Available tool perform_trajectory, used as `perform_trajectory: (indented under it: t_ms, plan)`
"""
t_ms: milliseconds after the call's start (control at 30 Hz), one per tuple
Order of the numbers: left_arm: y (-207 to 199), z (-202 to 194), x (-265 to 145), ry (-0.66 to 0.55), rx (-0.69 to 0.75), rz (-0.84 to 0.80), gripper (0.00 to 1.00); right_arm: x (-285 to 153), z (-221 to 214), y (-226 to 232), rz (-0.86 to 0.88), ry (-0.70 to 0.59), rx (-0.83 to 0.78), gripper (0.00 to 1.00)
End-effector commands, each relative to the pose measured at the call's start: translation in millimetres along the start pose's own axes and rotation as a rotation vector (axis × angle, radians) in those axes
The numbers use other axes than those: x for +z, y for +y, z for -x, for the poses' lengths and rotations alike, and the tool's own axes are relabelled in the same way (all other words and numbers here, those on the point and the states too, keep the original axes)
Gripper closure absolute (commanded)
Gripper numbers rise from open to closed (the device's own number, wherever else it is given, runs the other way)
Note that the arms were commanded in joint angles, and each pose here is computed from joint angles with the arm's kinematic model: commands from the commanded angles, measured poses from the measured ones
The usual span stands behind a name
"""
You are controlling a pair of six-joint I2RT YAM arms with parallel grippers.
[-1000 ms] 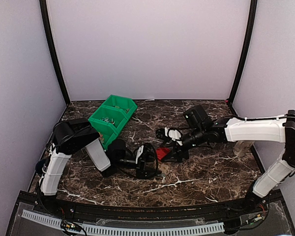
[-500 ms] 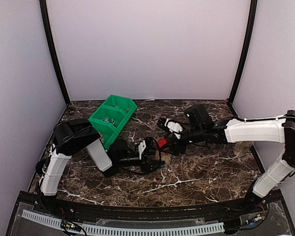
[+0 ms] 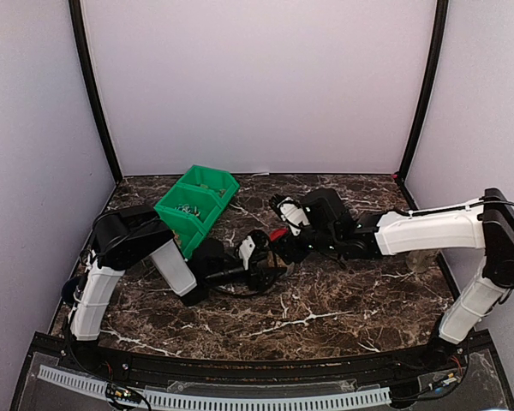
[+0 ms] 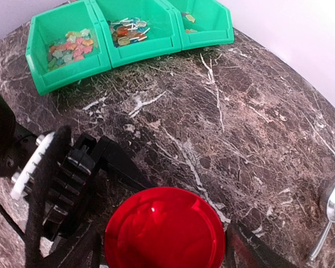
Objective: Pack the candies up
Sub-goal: Screw the bottle lid onto the packing bottle.
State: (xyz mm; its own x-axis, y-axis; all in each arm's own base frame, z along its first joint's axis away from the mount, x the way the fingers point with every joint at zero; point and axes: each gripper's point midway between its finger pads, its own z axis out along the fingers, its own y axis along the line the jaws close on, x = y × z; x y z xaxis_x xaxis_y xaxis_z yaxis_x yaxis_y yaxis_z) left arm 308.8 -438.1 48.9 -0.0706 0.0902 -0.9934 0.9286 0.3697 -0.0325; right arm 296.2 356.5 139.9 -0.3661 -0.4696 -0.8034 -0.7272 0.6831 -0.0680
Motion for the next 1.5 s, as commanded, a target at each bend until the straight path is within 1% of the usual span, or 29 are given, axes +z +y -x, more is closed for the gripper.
perform_trajectory:
  t_ms: [0,100,233,367,500,567,667,833,933,1033,1133,1467]
  plan:
    - [1.2,-63.1,-10.5,0.227,-0.062,0.025,0.32,-15.2,13.2,-8.2,-0.064,-0.029,-0.012,0.19]
    - [-2.4,-62.6,-10.7,0.226,-0.057,0.003,0.32,-29.2,16.1,-11.8,-0.039,-0.041,-0.045,0.1]
    - [-11.8,-60.2,-11.9,0.214,-0.057,-0.049,0.32,-45.8,9.7,-13.4,0.019,-0.022,-0.11,0.02]
    - [-32.6,-51.1,-17.3,0.17,-0.048,-0.165,0.32,-62.2,-0.3,-12.9,0.097,-0.004,-0.176,0.0]
    - [-67.4,-31.4,-32.9,0.073,-0.048,-0.359,0.32,-76.8,-4.5,6.5,0.222,-0.058,-0.313,0.0]
    - [-77.1,-28.6,-36.0,0.067,-0.056,-0.422,0.32,-81.5,-5.3,16.8,0.28,-0.091,-0.362,0.0]
    - [-82.9,-31.8,-36.7,0.086,-0.063,-0.466,0.32,-79.6,-2.5,28.0,0.347,-0.105,-0.396,0.01]
    - [-88.6,-32.6,-38.1,0.095,-0.07,-0.505,0.32,-63.8,-15.8,51.7,0.506,-0.048,-0.443,0.07]
    - [-90.0,-33.1,-39.0,0.098,-0.071,-0.516,0.32,-63.2,-18.8,65.9,0.598,-0.074,-0.452,0.09]
    - [-91.8,-33.8,-40.0,0.1,-0.073,-0.529,0.32,-67.7,-13.1,70.6,0.621,-0.126,-0.461,0.1]
    - [-92.6,-34.0,-39.3,0.104,-0.075,-0.538,0.32,-69.6,-9.6,69.4,0.604,-0.159,-0.479,0.12]
    - [-94.1,-34.3,-39.1,0.108,-0.082,-0.551,0.32,-57.6,-18.4,69.7,0.621,-0.121,-0.46,0.18]
